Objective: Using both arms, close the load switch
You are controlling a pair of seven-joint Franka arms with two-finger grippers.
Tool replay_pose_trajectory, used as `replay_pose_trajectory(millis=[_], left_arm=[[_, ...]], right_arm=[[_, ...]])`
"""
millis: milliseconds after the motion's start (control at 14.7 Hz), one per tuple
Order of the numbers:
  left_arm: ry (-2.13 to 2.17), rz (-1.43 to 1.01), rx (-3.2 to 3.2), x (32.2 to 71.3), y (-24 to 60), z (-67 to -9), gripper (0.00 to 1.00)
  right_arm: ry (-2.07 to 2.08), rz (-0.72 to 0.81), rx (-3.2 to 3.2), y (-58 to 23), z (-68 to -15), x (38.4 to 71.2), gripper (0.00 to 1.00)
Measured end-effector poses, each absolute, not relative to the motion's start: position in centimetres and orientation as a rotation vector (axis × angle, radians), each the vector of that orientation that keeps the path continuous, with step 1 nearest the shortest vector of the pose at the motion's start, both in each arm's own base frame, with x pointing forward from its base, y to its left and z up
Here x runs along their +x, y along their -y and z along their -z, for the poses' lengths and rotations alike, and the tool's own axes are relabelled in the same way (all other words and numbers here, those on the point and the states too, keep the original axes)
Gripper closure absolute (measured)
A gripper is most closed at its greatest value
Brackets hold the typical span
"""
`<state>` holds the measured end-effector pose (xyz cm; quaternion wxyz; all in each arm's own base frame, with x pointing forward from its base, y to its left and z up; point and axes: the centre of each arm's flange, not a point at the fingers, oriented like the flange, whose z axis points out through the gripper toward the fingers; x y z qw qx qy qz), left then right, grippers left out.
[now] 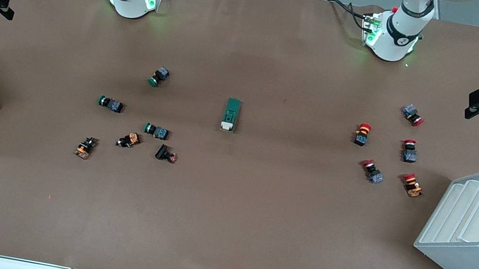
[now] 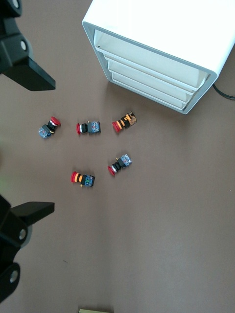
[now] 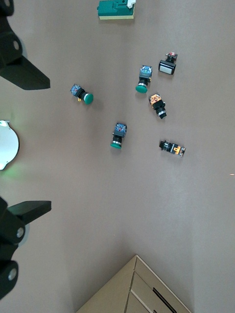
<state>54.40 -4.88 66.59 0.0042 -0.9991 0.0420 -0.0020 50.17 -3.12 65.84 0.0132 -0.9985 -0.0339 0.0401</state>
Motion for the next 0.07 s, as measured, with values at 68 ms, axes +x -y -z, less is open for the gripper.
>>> replay_pose_trajectory(millis=[68], left_arm=[[-0.133, 0.004, -3.13, 54.38, 4.88, -66.58, 0.0]], right_arm=[[0.106, -0.125, -3.111, 3.12, -65.83, 50.17, 0.0]])
